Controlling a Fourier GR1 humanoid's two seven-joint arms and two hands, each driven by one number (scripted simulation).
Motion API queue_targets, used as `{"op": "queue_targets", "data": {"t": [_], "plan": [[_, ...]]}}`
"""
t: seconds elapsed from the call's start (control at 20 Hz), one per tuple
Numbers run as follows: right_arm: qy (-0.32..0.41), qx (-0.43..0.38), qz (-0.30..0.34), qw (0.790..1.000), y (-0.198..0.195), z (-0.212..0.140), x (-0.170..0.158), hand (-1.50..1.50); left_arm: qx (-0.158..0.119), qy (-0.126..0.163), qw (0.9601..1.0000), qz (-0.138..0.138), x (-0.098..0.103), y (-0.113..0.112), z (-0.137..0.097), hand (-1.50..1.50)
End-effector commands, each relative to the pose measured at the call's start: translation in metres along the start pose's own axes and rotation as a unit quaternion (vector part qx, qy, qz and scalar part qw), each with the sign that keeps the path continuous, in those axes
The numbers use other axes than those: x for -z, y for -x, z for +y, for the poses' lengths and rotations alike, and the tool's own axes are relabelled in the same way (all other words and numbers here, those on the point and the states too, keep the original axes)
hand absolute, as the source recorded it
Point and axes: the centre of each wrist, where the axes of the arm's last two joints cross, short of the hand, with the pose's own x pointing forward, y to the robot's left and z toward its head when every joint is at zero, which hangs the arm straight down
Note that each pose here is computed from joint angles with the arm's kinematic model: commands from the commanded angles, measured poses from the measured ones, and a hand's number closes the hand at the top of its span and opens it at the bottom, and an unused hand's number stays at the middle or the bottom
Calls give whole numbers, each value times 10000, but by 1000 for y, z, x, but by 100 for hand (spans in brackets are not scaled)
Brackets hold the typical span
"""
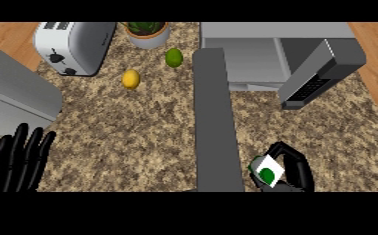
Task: Pick up the milk, place it into the microwave and close the microwave
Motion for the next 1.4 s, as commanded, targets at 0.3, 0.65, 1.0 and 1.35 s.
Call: {"op": "queue_targets", "data": {"t": [0.3,0.65,1.0,1.35], "plan": [[-85,-389,-519,9979,-37,37,70,150,58,-55,10000,-38,-7,1,10,-150],[209,-1169,-173,9928,-61,58,154,150,53,-50,9999,123,-13,3,24,-150],[470,-1868,115,9812,-59,47,200,150,61,36,9999,128,0,-4,23,-150],[726,-2412,298,9673,-73,28,247,150,-95,104,9999,-55,14,10,23,-150]]}}
